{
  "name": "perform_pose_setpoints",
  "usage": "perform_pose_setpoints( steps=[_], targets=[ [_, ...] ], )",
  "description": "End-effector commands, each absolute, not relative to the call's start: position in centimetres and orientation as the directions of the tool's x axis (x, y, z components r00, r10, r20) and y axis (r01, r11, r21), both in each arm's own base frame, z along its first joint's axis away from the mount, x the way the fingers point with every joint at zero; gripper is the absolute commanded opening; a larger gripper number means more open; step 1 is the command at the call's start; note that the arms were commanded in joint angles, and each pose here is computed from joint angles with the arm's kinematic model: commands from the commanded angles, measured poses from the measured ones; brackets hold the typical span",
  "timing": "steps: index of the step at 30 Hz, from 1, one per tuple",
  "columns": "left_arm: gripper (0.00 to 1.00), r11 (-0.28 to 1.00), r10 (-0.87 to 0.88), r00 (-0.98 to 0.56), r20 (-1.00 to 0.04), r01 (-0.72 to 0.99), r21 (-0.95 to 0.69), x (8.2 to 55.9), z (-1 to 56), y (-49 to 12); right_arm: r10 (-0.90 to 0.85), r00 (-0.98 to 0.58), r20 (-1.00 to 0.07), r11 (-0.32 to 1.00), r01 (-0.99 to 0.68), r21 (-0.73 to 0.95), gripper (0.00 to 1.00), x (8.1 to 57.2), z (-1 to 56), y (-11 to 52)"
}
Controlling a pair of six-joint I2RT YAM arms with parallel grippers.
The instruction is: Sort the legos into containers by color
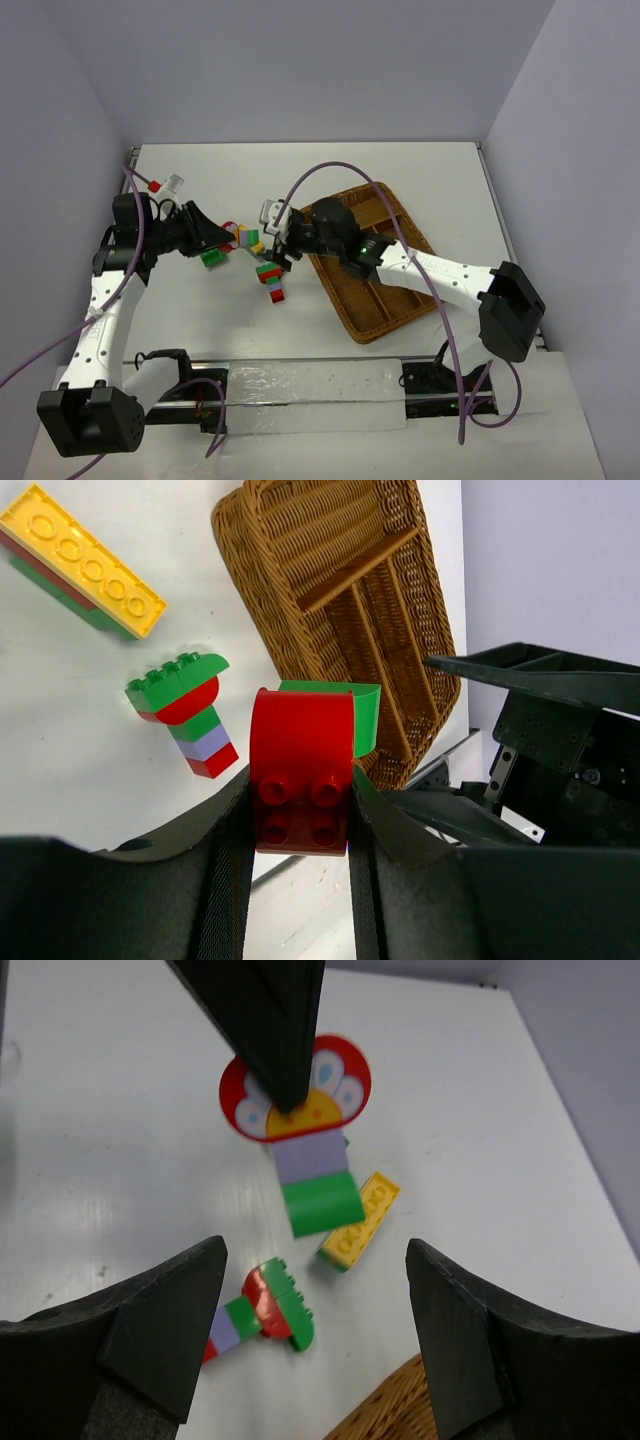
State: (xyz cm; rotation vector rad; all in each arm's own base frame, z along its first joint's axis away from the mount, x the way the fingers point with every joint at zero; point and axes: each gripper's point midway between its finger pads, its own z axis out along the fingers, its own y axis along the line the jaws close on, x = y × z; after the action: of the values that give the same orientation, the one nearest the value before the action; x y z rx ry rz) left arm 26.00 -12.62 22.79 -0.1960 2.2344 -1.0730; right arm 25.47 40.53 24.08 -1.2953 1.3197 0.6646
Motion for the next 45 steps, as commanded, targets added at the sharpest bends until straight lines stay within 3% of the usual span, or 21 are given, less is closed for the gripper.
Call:
perform_pose_setpoints(
  steps=[1,13,29,32,36,40,45],
  targets=[
    [0.0,0.64,-0.378,-0.764,-0.522,0.192,-0.744,26.1,24.4,-13.2,-0.234,0.351,-0.907,0.251,-0.879,-0.405,0.8,26.5,27.8,42.9],
    [0.0,0.648,-0.349,-0.77,-0.534,0.214,-0.731,25.5,24.7,-13.8,-0.261,0.335,-0.905,0.175,-0.906,-0.386,0.78,27.0,26.5,46.5],
    [0.0,0.663,-0.347,-0.752,-0.561,0.227,-0.713,25.3,25.7,-13.5,-0.298,0.274,-0.914,0.13,-0.937,-0.323,0.65,26.4,23.8,47.7],
    [0.0,0.693,-0.362,-0.74,-0.566,0.193,-0.695,25.6,25.6,-12.9,-0.297,0.273,-0.915,0.135,-0.937,-0.324,0.47,26.4,23.9,47.5],
    [0.0,0.751,-0.387,-0.694,-0.607,0.145,-0.644,26.4,26.1,-11.4,-0.271,0.249,-0.93,0.177,-0.937,-0.302,0.03,26.3,24.4,46.8],
    [0.0,0.844,-0.438,-0.621,-0.65,-0.035,-0.536,27.7,25.6,-7.5,-0.245,0.224,-0.943,0.196,-0.941,-0.275,0.0,25.9,24.6,46.1],
    [0.0,0.845,-0.512,-0.544,-0.665,-0.184,-0.501,28.2,25.9,-4.8,-0.288,0.129,-0.949,0.237,-0.951,-0.201,0.0,26.6,22.6,46.6]
  ],
)
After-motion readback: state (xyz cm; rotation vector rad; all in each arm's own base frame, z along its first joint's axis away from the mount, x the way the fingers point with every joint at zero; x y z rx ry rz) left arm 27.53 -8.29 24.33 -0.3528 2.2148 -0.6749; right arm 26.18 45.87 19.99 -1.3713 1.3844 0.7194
